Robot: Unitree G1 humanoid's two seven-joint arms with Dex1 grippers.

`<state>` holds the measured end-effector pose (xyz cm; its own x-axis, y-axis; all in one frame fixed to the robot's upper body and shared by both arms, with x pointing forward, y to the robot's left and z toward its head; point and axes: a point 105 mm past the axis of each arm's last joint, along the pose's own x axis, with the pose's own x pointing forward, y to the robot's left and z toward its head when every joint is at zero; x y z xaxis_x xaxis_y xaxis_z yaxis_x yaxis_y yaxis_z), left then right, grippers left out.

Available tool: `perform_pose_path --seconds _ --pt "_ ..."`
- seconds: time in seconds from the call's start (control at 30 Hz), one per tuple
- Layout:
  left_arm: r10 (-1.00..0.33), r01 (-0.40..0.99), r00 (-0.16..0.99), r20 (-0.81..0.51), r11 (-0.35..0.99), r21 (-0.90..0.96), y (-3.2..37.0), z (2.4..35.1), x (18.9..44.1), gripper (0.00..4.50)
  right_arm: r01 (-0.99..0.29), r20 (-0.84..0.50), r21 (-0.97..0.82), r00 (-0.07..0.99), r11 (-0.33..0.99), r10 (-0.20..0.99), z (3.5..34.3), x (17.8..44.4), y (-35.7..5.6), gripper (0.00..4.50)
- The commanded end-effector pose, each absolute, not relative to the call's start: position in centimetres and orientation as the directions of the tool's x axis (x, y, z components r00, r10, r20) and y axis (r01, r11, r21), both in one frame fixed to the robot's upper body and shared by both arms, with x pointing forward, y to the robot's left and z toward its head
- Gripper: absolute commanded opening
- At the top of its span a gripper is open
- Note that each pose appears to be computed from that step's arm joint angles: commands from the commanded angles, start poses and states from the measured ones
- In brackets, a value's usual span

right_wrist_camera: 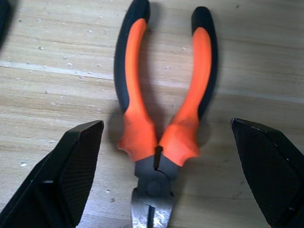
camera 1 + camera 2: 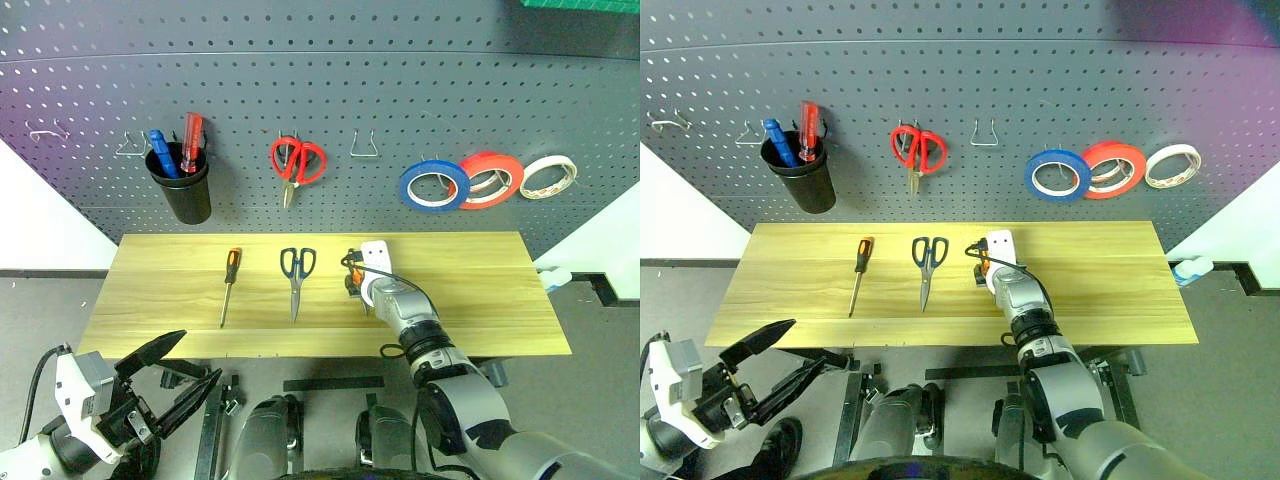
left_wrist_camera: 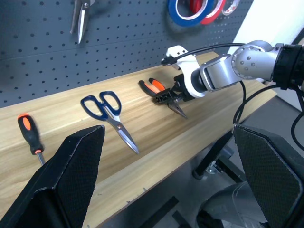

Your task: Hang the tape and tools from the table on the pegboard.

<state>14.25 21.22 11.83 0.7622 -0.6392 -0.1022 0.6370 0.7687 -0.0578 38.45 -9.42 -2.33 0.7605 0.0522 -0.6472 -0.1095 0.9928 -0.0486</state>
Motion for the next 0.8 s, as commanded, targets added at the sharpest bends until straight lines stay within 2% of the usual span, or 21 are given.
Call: perform_pose_path --seconds 0.03,0.17,0.27,0.47,0.7,0.8 --pt "-0.647 0.647 0.759 -0.079 0.762 -0.024 21.1 12.7 14.2 4.5 -0.115 -0.615 -0.063 0.787 0.991 0.052 -1.1 39.5 -9.1 4.48" --pt "-0.647 0.648 0.759 -0.078 0.762 -0.021 21.0 12.8 14.2 4.5 -0.126 -0.621 -0.062 0.781 0.99 0.06 -1.2 39.6 -8.9 4.48" --pt "-0.647 0.648 0.758 -0.077 0.761 -0.017 20.8 13.0 14.3 4.5 -0.124 -0.623 -0.085 0.781 0.989 0.044 -1.3 39.7 -9.1 3.96" --pt "-0.644 0.645 0.761 -0.073 0.764 -0.011 20.3 13.6 14.5 4.5 -0.136 -0.638 -0.149 0.77 0.98 0.009 -1.7 39.6 -9.5 2.1" --pt "-0.644 0.644 0.762 -0.067 0.764 -0.017 19.9 13.9 14.8 4.5 -0.139 -0.643 -0.17 0.766 0.976 -0.003 -1.9 39.6 -9.7 2.1" --pt "-0.648 0.648 0.759 -0.061 0.761 -0.017 19.7 14.1 15.1 4.5 -0.156 -0.633 -0.107 0.772 0.982 0.053 -1.7 39.5 -9.3 2.1"
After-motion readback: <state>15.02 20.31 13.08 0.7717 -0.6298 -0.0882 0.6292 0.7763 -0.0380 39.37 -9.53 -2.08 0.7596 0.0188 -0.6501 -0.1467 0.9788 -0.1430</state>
